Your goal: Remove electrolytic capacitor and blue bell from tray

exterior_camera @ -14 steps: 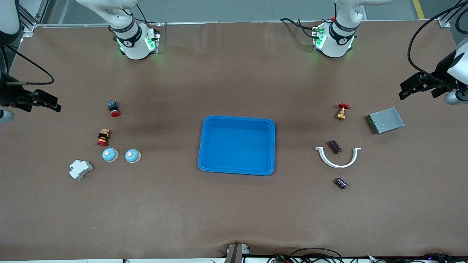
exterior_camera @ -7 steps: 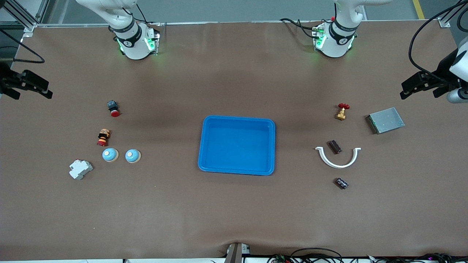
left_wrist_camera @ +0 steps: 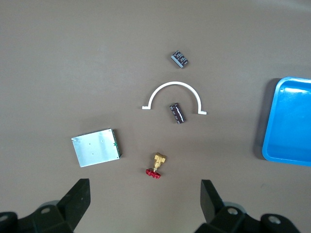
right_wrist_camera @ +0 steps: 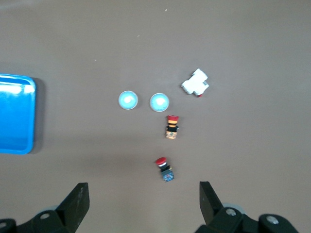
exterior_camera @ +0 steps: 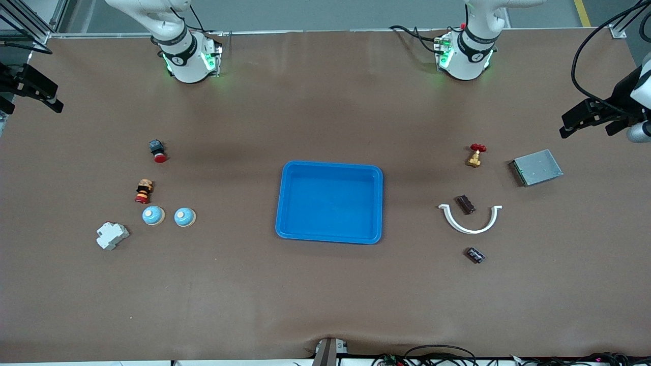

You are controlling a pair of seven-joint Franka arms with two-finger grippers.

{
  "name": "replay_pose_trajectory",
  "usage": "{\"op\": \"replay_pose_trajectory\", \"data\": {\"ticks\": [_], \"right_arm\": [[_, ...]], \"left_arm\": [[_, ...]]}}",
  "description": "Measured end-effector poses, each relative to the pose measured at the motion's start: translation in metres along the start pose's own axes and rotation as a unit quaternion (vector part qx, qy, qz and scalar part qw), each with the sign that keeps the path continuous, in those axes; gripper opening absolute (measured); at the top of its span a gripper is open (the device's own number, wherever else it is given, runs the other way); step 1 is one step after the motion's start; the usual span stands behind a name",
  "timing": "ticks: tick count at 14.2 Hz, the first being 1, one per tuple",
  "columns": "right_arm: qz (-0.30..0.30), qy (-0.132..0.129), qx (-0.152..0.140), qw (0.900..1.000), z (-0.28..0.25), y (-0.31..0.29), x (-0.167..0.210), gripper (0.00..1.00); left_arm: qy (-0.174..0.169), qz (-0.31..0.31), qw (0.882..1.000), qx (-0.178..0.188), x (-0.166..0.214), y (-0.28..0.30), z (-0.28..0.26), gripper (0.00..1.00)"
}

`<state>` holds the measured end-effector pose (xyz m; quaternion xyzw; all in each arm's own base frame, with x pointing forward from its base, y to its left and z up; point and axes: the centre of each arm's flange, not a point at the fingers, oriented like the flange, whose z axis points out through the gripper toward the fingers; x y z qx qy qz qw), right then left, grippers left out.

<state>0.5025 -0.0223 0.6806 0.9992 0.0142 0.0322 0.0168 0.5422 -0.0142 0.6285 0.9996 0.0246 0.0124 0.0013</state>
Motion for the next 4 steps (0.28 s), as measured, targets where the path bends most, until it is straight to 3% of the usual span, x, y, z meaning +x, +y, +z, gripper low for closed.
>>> {"op": "replay_pose_trajectory", "data": {"ticks": [4], "right_arm": [[-0.006, -0.013, -0.013, 1.0, -0.013, -0.007, 0.006, 1.0]], "left_arm": [[0.001, 0.0, 1.0, 0.0, 0.0, 0.0, -0.001, 1.0]]}}
